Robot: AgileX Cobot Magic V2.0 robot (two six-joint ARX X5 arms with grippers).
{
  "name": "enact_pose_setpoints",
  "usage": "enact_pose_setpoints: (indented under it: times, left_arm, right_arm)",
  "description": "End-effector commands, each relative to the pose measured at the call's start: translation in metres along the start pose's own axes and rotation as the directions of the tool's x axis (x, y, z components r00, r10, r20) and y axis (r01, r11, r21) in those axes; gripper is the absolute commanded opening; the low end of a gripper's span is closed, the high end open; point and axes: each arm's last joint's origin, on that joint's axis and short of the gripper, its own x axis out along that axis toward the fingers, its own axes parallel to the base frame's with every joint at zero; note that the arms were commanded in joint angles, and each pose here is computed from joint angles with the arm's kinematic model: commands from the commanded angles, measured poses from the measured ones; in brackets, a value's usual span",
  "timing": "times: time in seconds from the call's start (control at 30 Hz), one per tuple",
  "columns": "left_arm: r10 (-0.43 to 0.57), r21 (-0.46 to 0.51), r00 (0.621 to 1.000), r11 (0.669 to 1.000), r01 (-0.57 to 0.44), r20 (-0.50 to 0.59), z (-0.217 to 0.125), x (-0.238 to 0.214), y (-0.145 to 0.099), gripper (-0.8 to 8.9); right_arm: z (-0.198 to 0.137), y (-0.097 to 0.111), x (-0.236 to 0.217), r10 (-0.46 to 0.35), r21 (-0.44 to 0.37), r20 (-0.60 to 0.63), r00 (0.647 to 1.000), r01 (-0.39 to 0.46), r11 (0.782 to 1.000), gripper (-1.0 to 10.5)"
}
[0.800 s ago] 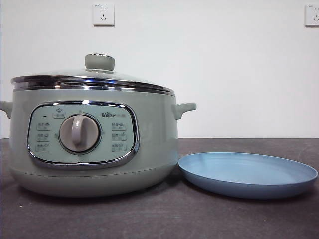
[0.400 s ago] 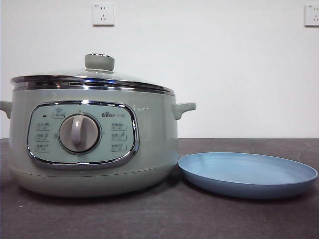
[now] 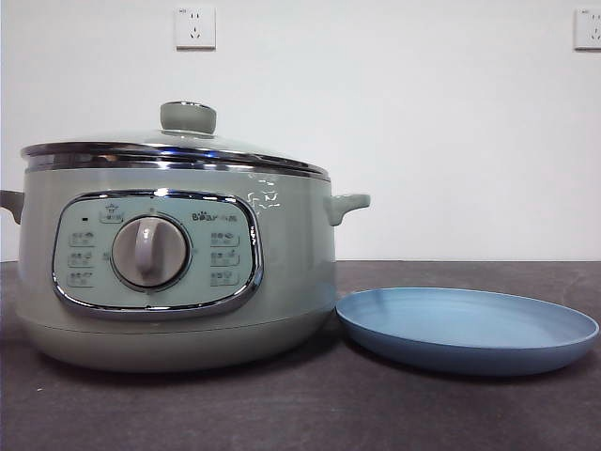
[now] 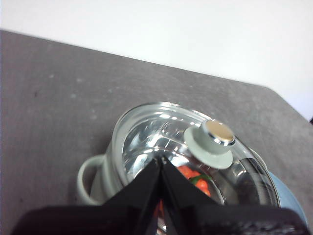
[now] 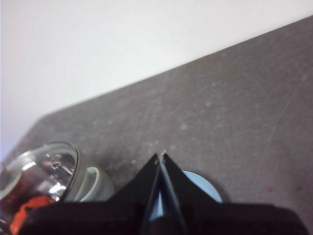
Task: Take the pumpkin out from the steamer,put the pumpkin in the blue plate,close the lid
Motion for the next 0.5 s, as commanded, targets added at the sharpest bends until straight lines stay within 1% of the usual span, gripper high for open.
enact_pose_setpoints:
  times: [0.03, 0.13, 0.2, 0.33, 0.37, 0.43, 0.47, 0.5]
  left_arm:
    - [-0.019, 0.100, 1.000, 0.995, 0.021, -0.019, 0.018, 0.003, -0.004, -0.08]
    - [-0.056, 0.128, 0.997, 0.990, 0.062, -0.055, 0.033, 0.007, -0.009, -0.08]
    - [-0.087, 0.142, 0.992, 0.985, 0.099, -0.089, 0.041, 0.010, -0.011, -0.04]
    - [-0.148, 0.159, 0.977, 0.972, 0.172, -0.151, 0.051, 0.015, -0.014, 0.03]
    - [-0.163, 0.155, 0.973, 0.970, 0.188, -0.165, 0.053, 0.017, -0.015, 0.27]
    - [-0.168, 0.147, 0.970, 0.970, 0.195, -0.176, 0.055, 0.019, -0.015, 1.73]
    - [-0.165, 0.146, 0.970, 0.970, 0.192, -0.178, 0.055, 0.020, -0.015, 2.73]
    - [-0.163, 0.144, 0.970, 0.971, 0.190, -0.179, 0.055, 0.020, -0.015, 3.36]
  right_arm:
    - [0.022, 0.008, 0.001, -0.010, -0.135, -0.036, 0.999, 0.005, 0.991, -0.2]
    - [0.041, 0.014, 0.004, -0.020, -0.219, -0.092, 0.996, -0.001, 0.976, 0.0]
    - [0.052, 0.020, 0.007, 0.016, -0.263, -0.146, 0.989, -0.054, 0.963, 0.1]
    - [0.068, 0.027, 0.012, 0.090, -0.282, -0.233, 0.968, -0.156, 0.947, 0.2]
    - [0.071, 0.028, 0.013, 0.099, -0.281, -0.240, 0.966, -0.167, 0.945, 0.8]
    - [0.076, 0.030, 0.015, 0.105, -0.272, -0.243, 0.964, -0.171, 0.947, 2.3]
    - [0.078, 0.030, 0.016, 0.105, -0.267, -0.242, 0.964, -0.171, 0.948, 3.1]
    - [0.079, 0.030, 0.017, 0.105, -0.262, -0.243, 0.964, -0.169, 0.950, 3.6]
